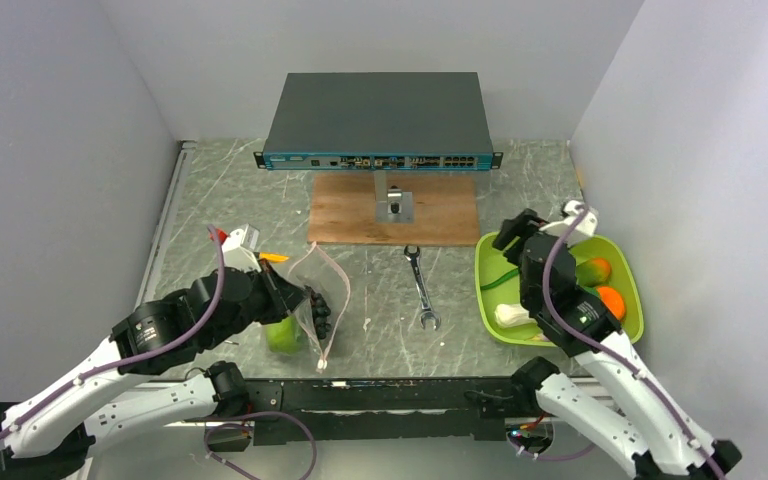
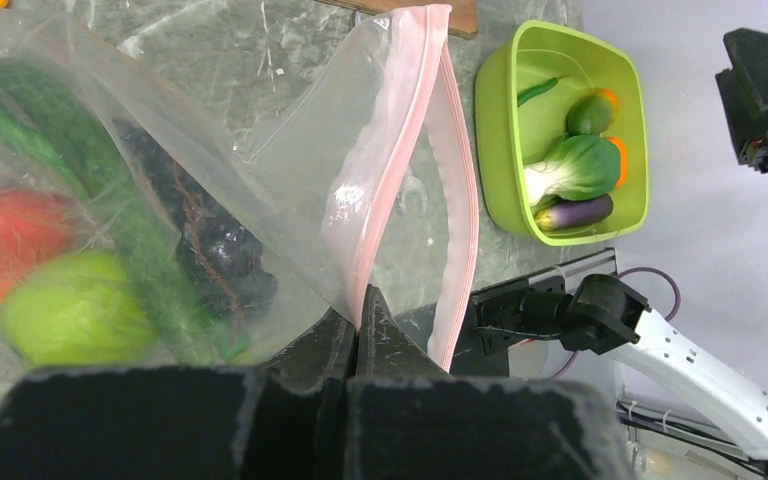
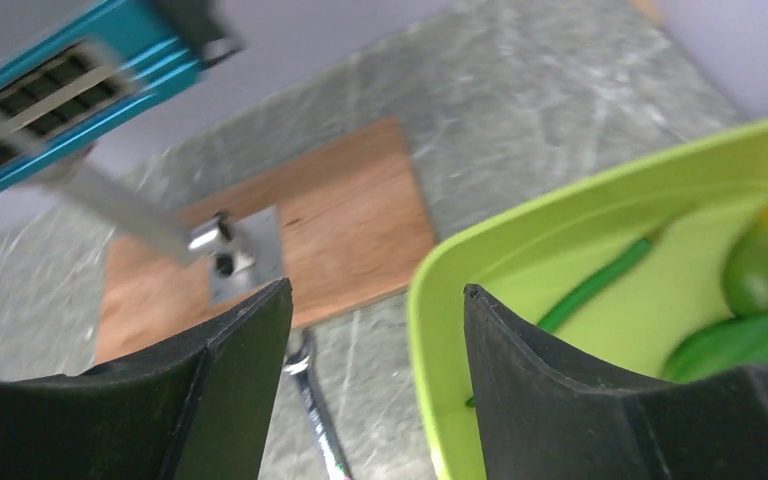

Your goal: Place the food in the zip-top bag and seal the zipper

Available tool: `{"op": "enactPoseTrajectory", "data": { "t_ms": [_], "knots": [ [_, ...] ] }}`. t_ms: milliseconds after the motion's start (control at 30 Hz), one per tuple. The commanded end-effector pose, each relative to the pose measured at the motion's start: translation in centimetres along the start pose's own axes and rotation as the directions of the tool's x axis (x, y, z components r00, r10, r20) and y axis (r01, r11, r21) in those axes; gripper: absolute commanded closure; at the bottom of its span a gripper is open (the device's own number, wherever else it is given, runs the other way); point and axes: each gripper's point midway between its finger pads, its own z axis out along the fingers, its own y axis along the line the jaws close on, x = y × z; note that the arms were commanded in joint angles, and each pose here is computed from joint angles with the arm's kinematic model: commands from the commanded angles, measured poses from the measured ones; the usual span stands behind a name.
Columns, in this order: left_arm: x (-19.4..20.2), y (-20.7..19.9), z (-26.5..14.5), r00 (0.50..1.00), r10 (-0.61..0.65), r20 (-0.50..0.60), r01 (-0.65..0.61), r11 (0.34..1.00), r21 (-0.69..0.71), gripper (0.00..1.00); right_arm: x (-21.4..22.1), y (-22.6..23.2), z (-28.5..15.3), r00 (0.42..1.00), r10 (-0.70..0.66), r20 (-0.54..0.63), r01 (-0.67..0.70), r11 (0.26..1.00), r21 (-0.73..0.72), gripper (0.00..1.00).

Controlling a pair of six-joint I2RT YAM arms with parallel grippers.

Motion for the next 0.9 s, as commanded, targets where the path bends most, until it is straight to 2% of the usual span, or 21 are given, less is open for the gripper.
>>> {"op": "enactPoseTrajectory", "data": {
  "t_ms": [0, 133, 300, 600, 700, 767, 867],
  "knots": [
    [-1.5, -1.5, -0.6, 0.999, -0.015, 0.047, 0.013, 0.999, 0.048, 1.00, -0.8, -6.1, 1.1, 0.980, 0.144, 0.138, -0.172, 0.959, 0.227, 0.36],
    [-1.5, -1.4, -0.6, 0.999, -0.016, 0.047, 0.014, 0.999, 0.050, 1.00, 2.3, -11.0, 3.1, 0.969, 0.218, 0.113, -0.245, 0.898, 0.366, 0.36],
    [-1.4, -1.4, -0.7, 0.999, -0.019, 0.046, 0.016, 0.998, 0.055, 1.00, 7.9, -14.1, 6.5, 0.923, 0.381, -0.058, -0.322, 0.844, 0.429, 0.37],
    [-1.1, -1.3, -0.5, 0.999, -0.024, 0.039, 0.022, 0.998, 0.060, 1.00, 14.0, -16.4, 10.4, 0.809, 0.498, -0.312, -0.286, 0.797, 0.532, 0.32],
    [-1.1, -1.5, -0.5, 0.999, -0.021, 0.036, 0.019, 0.998, 0.063, 1.00, 13.9, -17.9, 10.6, 0.815, 0.506, -0.282, -0.273, 0.765, 0.583, 0.31],
    [-1.1, -1.6, -0.4, 0.999, -0.019, 0.034, 0.016, 0.998, 0.064, 1.00, 12.6, -19.1, 10.7, 0.851, 0.474, -0.226, -0.253, 0.748, 0.614, 0.30],
    [-0.7, -1.8, 0.2, 1.000, -0.016, 0.024, 0.014, 0.998, 0.067, 1.00, 9.6, -21.3, 10.6, 0.894, 0.434, -0.109, -0.248, 0.683, 0.687, 0.27]
  ]
}}
